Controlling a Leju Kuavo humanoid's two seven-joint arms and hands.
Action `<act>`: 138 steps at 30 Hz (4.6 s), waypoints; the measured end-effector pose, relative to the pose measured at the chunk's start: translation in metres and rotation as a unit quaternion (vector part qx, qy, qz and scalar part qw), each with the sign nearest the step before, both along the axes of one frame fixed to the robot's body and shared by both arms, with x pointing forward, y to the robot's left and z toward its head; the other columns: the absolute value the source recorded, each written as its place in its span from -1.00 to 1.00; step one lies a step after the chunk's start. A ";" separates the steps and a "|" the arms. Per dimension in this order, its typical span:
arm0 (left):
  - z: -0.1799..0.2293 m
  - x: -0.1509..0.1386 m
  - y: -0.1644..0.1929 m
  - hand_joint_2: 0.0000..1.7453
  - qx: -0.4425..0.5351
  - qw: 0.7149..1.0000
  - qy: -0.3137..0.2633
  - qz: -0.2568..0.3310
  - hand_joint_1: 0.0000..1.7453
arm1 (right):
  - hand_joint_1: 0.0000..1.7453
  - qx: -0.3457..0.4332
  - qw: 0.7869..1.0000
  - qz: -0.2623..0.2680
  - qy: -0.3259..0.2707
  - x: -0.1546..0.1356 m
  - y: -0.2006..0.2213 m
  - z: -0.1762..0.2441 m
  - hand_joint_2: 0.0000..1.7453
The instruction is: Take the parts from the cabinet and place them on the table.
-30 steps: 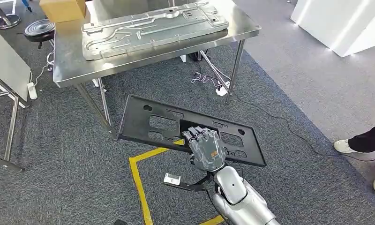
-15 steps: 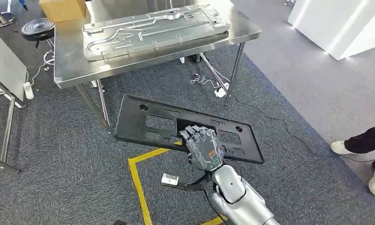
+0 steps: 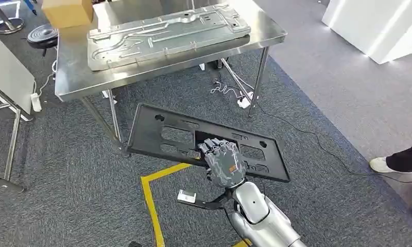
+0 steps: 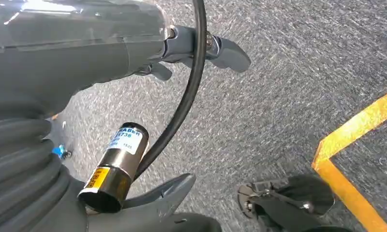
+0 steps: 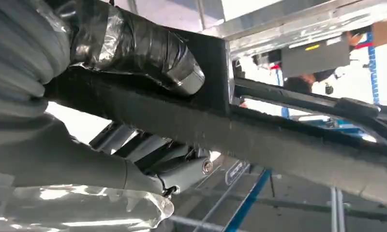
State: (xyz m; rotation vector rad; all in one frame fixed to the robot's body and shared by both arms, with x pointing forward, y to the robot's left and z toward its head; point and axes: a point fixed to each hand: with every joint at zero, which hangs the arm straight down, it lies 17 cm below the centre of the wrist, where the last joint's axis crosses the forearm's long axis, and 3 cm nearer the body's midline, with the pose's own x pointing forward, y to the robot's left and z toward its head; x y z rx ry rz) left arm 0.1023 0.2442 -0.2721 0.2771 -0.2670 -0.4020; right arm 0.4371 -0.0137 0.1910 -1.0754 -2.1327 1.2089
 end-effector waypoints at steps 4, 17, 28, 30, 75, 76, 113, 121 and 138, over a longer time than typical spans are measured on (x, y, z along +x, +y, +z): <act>-0.001 -0.004 0.000 1.00 0.000 1.000 0.003 0.000 -1.00 | 1.00 -0.001 1.000 0.001 0.001 -0.001 0.001 -0.001 1.00; 0.000 -0.003 0.000 1.00 -0.001 1.000 0.001 0.000 -1.00 | 1.00 -0.001 1.000 0.002 0.002 0.000 0.000 -0.001 1.00; 0.000 -0.003 -0.001 1.00 -0.001 1.000 0.001 0.000 -1.00 | 1.00 0.000 1.000 0.005 -0.001 0.001 0.003 0.004 1.00; -0.001 -0.004 -0.001 1.00 -0.001 1.000 0.002 0.000 -1.00 | 1.00 -0.001 1.000 0.006 -0.001 0.001 0.004 0.003 1.00; -0.001 -0.006 0.004 1.00 0.002 1.000 0.004 0.003 -1.00 | 1.00 -0.010 1.000 0.010 -0.008 0.004 0.008 0.009 1.00; -0.001 -0.006 0.004 1.00 0.001 1.000 0.005 0.003 -1.00 | 1.00 -0.015 1.000 0.010 -0.007 0.005 0.007 0.007 1.00; -0.001 -0.006 0.002 1.00 -0.002 1.000 0.006 0.002 -1.00 | 1.00 -0.068 0.997 -0.006 -0.045 0.022 -0.007 0.019 1.00; -0.001 -0.005 0.002 1.00 -0.002 1.000 0.004 0.003 -1.00 | 1.00 -0.075 0.996 -0.007 -0.047 0.023 -0.009 0.019 1.00; -0.002 -0.009 0.001 1.00 -0.006 1.000 0.008 -0.001 -1.00 | 1.00 -0.150 0.986 -0.013 -0.076 0.035 -0.019 0.018 1.00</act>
